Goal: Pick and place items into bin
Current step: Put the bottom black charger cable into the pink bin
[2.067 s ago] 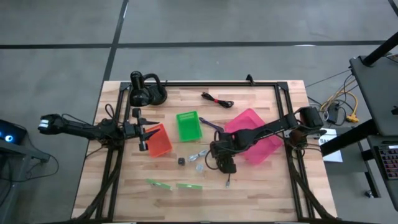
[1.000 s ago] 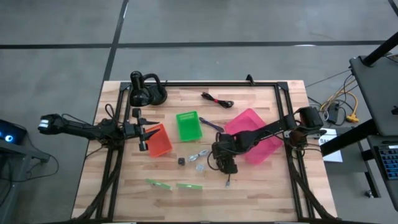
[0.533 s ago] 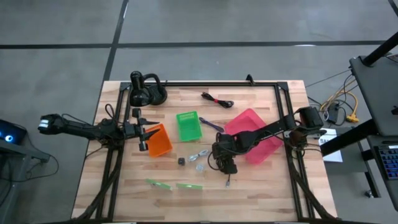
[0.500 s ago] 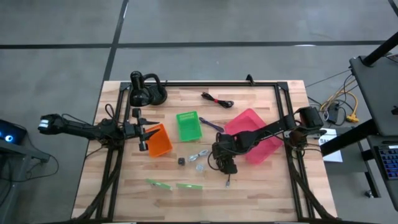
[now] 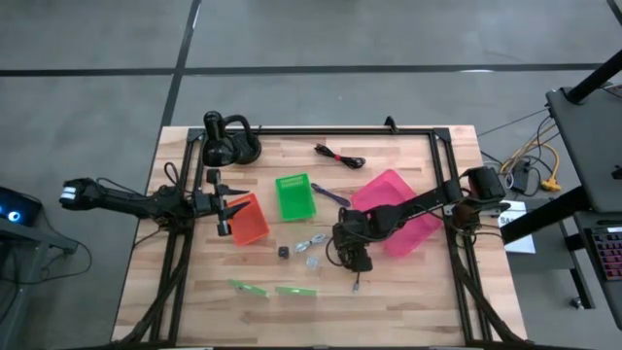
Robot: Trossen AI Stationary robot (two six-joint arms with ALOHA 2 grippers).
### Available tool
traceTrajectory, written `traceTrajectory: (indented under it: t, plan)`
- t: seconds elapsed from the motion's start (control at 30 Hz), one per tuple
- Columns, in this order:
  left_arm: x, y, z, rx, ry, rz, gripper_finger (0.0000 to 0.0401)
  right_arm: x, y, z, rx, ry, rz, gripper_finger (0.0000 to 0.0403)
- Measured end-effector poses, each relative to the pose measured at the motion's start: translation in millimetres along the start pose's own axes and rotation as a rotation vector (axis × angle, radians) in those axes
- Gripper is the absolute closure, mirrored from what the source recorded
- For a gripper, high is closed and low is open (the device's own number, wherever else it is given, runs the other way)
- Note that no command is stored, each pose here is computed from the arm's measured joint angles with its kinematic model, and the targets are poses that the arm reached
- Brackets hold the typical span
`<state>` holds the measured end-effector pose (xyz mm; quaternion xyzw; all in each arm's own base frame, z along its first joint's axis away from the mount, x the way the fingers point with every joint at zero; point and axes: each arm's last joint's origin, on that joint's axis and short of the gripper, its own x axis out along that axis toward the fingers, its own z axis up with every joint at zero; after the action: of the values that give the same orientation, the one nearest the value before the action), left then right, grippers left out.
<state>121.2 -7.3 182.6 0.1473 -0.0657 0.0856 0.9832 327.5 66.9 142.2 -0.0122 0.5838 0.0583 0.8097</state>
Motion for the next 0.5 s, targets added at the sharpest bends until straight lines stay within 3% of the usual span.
traceTrajectory:
  t: [0.5]
  plan:
    - [0.0, 0.0, 0.0, 0.000, 0.000, 0.000, 0.0288, 7.8, -1.0, -8.5, 0.000, -0.007, 0.001, 0.0234]
